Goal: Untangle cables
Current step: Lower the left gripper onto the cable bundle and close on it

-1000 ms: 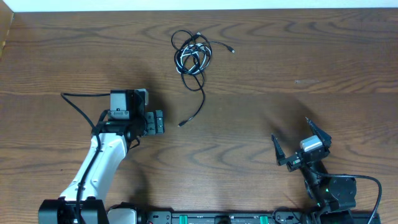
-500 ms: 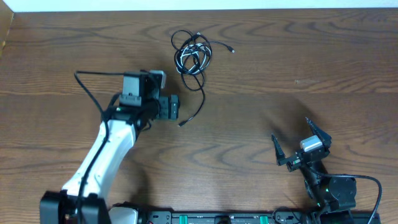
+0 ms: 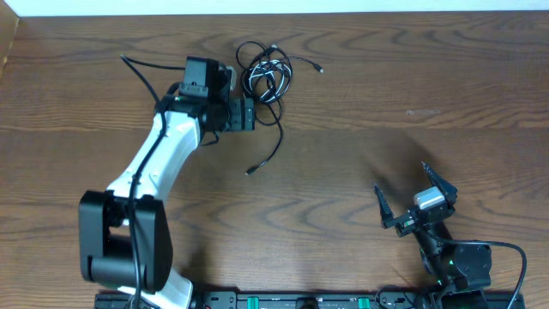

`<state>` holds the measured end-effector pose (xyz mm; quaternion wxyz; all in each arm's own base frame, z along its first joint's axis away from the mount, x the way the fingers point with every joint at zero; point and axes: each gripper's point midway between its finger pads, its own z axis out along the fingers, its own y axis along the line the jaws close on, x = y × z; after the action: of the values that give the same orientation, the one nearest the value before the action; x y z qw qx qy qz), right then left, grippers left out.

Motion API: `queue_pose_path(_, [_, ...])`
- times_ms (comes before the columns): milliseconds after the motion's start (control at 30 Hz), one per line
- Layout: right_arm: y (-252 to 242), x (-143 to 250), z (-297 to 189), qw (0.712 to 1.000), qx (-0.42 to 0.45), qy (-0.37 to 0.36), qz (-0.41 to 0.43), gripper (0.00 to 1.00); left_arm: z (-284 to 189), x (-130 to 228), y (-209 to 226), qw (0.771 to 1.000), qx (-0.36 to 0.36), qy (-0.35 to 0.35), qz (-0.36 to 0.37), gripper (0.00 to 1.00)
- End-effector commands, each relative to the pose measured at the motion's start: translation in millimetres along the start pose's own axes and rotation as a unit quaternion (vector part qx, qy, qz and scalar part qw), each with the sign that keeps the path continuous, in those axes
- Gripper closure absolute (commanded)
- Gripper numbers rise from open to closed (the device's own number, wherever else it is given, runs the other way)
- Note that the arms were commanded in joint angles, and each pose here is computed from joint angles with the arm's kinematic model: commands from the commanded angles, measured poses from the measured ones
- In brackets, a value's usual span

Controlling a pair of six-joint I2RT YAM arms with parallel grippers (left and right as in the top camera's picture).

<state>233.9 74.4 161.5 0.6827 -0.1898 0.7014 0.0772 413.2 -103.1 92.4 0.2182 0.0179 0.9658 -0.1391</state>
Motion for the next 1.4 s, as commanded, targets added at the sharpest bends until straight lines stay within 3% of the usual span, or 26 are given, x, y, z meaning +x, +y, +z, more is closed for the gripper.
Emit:
queue_pose_path(0, [-3.3,1.7,-0.3,1.000,0.009,0.003,0.004,0.01,6.9,-14.9,-0.8,1.000,-0.010,-0.002,-0.011,0.08])
queue_pose_path(400, [-3.3,1.7,-0.3,1.000,0.009,0.003,0.004,0.01,41.2,-43.3,6.3,0.997,-0.035,-0.032,-0.066,0.08])
queue_pose_path(1067, [-3.3,1.7,-0.3,1.000,0.009,0.003,0.004,0.01,49.2,-60.9,-2.5,0.996,-0.028,-0.070,-0.053,0.08])
queue_pose_path(1267, [-3.3,1.7,-0.3,1.000,0.009,0.003,0.004,0.01,45.5,-64.5,29.1,0.974,-0.157,-0.115,-0.120,0.08])
queue_pose_path(1367, [-3.3,1.7,-0.3,1.000,0.009,0.003,0.004,0.01,47.2,-68.1,19.4,0.972,-0.165,-0.130,-0.107,0.08])
